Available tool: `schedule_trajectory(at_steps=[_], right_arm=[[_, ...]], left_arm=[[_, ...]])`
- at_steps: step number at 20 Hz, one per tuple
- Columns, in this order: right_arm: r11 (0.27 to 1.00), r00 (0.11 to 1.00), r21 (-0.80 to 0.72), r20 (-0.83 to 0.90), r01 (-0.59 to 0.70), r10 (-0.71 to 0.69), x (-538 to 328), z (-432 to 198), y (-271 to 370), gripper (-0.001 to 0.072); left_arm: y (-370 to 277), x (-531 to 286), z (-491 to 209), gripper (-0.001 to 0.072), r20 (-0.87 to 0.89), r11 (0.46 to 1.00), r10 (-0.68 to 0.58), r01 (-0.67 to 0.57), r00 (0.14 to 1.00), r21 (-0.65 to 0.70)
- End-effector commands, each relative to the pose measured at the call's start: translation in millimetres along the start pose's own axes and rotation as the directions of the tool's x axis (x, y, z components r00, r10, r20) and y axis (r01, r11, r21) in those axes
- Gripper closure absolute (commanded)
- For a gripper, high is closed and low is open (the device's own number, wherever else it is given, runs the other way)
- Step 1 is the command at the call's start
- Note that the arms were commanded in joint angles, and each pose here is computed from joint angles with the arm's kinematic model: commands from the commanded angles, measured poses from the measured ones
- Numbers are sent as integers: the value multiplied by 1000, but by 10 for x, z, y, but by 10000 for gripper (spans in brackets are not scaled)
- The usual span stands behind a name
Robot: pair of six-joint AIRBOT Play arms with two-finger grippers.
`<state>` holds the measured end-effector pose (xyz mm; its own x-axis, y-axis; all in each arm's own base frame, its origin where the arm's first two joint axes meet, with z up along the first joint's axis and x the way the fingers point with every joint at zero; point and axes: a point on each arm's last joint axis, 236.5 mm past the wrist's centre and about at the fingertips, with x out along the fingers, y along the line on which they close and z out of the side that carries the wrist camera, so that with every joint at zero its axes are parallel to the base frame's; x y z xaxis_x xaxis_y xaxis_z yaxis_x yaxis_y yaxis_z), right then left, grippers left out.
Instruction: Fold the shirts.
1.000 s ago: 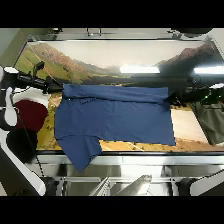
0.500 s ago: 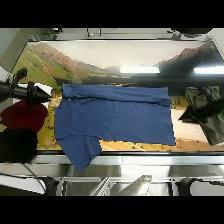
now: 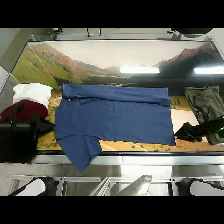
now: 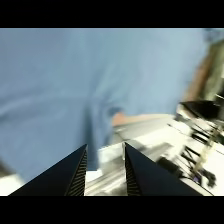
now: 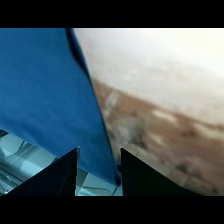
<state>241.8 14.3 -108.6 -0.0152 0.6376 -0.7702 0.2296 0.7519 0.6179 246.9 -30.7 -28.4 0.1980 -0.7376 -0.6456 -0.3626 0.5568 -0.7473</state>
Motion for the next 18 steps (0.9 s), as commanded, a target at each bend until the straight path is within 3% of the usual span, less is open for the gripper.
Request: schedule_trajectory(at_steps=[1, 6, 18], right_arm=[[1000, 999, -21, 37, 13, -12, 193, 48, 4, 383], [996, 990, -46, 116, -73, 78, 199, 251, 248, 383], [995, 988, -54, 126, -80, 86, 195, 274, 266, 384]], left_arm=[[423, 102, -336, 461, 12, 987, 148, -146, 989, -69], [524, 155, -571, 459, 5, 978, 193, -192, 981, -87], [960, 428, -598, 460, -147, 945, 202, -232, 968, -230]])
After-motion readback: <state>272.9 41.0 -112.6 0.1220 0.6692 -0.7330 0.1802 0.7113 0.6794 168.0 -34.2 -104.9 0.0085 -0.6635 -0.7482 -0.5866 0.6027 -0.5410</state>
